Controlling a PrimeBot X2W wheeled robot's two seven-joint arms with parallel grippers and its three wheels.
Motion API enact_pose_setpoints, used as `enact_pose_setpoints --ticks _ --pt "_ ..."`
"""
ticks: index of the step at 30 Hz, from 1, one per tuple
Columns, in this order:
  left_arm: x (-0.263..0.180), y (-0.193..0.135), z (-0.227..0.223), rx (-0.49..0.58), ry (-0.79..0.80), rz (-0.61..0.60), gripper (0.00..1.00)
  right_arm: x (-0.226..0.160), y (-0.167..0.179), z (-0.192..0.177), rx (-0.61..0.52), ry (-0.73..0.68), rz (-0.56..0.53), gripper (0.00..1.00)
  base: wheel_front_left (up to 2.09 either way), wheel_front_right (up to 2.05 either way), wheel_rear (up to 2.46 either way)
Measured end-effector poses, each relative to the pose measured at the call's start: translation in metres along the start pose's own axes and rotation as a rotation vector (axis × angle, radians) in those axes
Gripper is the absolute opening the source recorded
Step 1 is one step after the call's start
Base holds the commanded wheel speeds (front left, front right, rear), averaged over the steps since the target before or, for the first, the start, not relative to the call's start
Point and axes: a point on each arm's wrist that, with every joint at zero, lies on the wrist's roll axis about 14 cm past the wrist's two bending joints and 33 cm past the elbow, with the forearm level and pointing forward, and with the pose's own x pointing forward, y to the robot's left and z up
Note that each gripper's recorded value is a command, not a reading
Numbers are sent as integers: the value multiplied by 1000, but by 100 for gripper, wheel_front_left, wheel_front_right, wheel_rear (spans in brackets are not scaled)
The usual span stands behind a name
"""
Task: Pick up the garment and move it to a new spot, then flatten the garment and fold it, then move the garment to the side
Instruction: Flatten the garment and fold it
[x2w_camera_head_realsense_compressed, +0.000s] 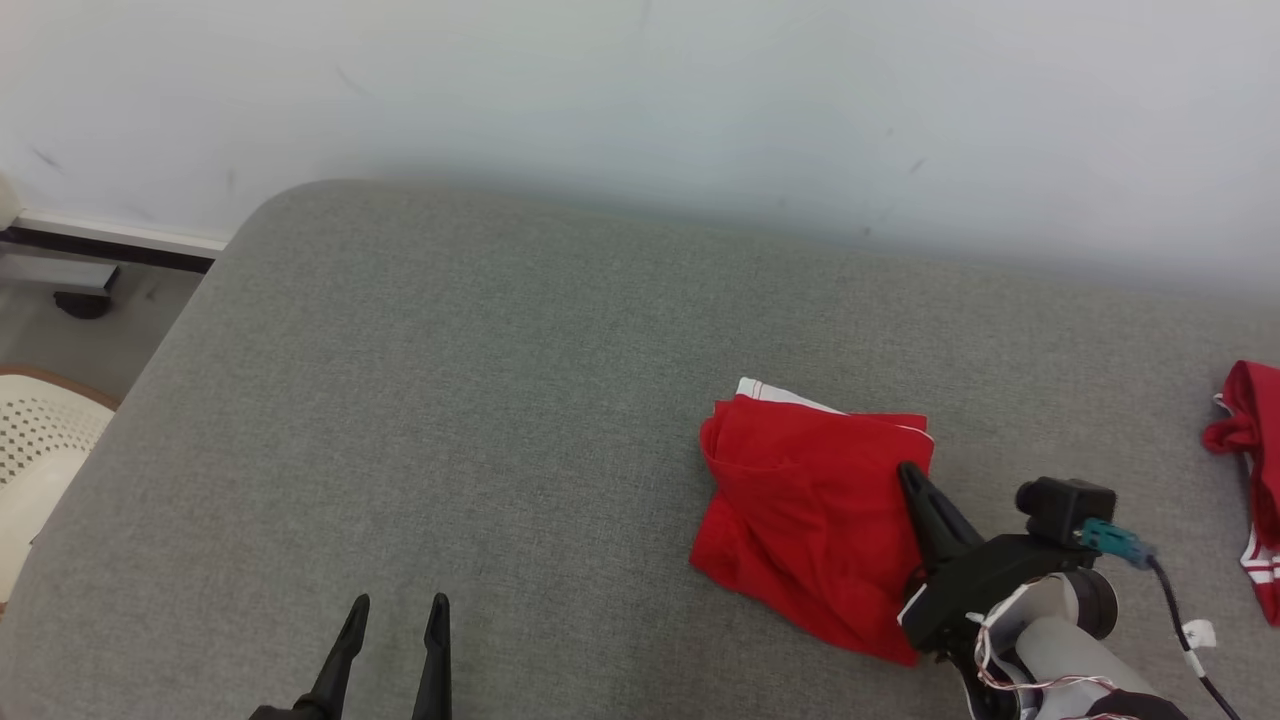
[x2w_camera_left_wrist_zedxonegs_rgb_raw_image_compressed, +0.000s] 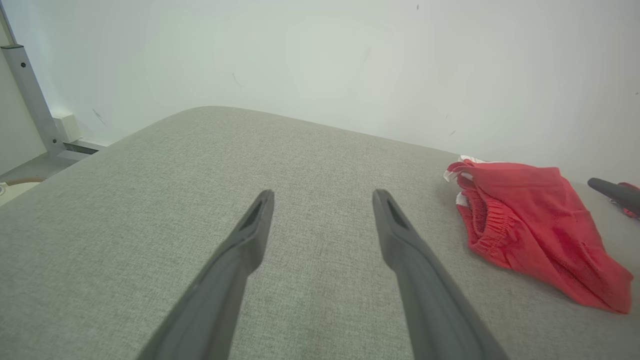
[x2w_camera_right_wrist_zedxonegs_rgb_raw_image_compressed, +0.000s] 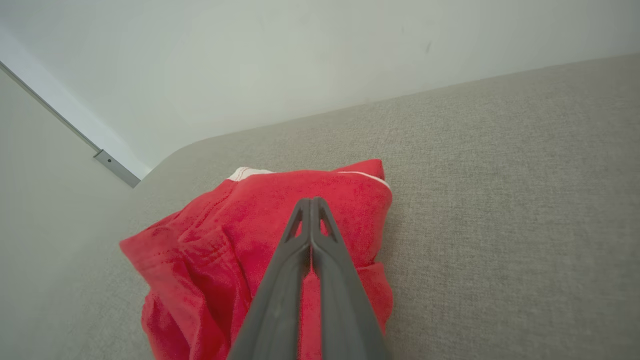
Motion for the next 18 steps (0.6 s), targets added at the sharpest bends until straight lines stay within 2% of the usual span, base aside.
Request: enact_pose_setpoints --ticks 2,6,7,8,11,18 --pt "-1 2 -1 7 6 6 100 5 6 -19 -70 68 21 0 0 0 0" --pt "-3 6 -2 11 9 20 100 8 19 -42 -104 135 50 0 0 0 0" --pt "-4 7 -1 11 8 25 100 8 25 -53 -103 167 60 0 0 0 0" --pt "-7 9 -1 11 5 31 100 8 46 -61 -77 178 100 0 0 0 0" --pt "-9 10 1 11 -2 35 100 3 73 -70 -61 188 169 0 0 0 0" --pt "-13 11 5 10 -16 39 100 -18 119 -83 4 202 289 0 0 0 0"
